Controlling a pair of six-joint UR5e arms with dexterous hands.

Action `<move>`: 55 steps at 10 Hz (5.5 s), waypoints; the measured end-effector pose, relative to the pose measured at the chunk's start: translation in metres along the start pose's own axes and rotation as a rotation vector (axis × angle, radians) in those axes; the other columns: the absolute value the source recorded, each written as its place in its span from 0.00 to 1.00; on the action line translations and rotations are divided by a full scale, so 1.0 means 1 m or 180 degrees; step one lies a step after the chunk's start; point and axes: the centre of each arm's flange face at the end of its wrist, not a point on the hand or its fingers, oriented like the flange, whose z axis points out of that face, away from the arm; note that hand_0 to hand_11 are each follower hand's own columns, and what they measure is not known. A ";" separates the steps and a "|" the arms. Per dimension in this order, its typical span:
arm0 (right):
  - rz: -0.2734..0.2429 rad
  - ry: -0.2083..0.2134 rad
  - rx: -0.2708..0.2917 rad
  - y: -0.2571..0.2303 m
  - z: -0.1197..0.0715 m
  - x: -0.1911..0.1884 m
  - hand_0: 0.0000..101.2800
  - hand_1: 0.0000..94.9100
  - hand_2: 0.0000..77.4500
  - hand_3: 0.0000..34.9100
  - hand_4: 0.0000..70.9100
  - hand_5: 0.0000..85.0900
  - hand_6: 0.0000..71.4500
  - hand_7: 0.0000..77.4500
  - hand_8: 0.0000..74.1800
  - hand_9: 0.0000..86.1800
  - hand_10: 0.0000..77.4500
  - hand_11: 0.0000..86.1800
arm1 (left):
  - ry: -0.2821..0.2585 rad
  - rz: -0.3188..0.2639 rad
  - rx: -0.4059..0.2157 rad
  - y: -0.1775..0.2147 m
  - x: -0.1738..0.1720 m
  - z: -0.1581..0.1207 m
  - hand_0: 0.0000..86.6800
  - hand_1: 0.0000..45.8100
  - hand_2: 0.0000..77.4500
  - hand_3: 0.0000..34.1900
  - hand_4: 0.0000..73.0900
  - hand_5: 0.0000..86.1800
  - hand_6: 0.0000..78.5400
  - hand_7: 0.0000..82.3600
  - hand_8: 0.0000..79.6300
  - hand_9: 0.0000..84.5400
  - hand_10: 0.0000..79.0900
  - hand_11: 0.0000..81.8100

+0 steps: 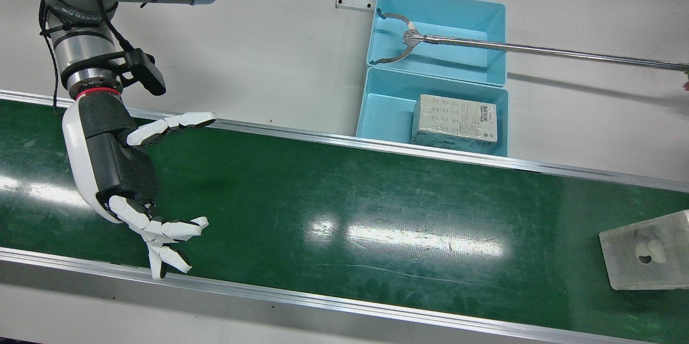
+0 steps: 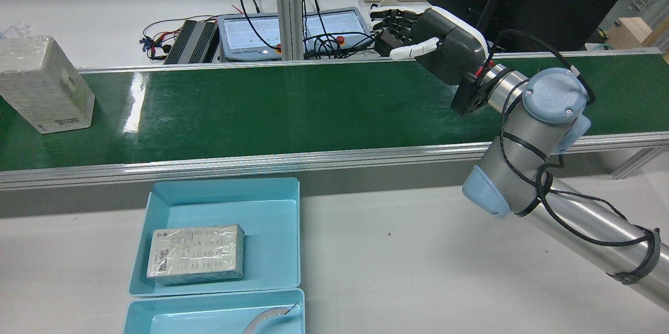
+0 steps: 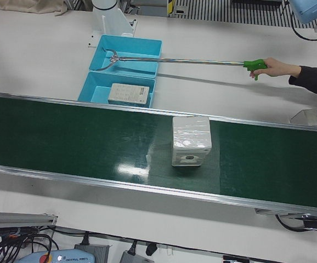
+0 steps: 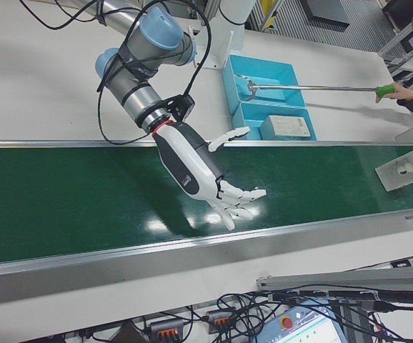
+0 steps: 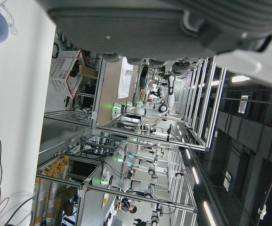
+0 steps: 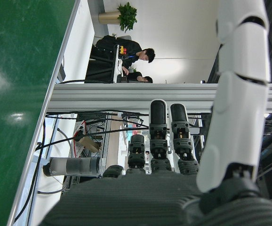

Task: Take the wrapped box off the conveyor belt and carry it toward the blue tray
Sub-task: 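Shift the right hand slightly along the belt edge, fingers open, then hold the open right hand in the path of the white wrapped box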

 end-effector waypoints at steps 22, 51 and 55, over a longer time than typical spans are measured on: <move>0.0103 -0.0047 0.0184 -0.044 -0.050 -0.020 0.50 0.20 0.24 0.00 0.18 0.19 0.12 0.29 0.07 0.08 0.00 0.01 | 0.0000 0.0000 0.0000 0.000 0.000 0.000 0.00 0.00 0.01 0.00 0.00 0.01 0.01 0.01 0.01 0.01 0.01 0.01; 0.0156 0.0021 0.0181 -0.059 -0.046 -0.001 0.46 0.12 0.12 0.00 0.15 0.14 0.13 0.29 0.07 0.08 0.00 0.02 | 0.0000 0.0000 0.0000 0.000 0.000 0.000 0.00 0.00 0.01 0.00 0.00 0.01 0.01 0.01 0.01 0.01 0.00 0.01; 0.0168 0.0034 0.0185 -0.060 -0.046 0.003 0.46 0.11 0.11 0.00 0.14 0.14 0.11 0.27 0.07 0.08 0.01 0.01 | 0.0000 0.0000 0.0000 0.000 0.000 0.000 0.00 0.00 0.01 0.00 0.00 0.01 0.01 0.01 0.01 0.01 0.01 0.01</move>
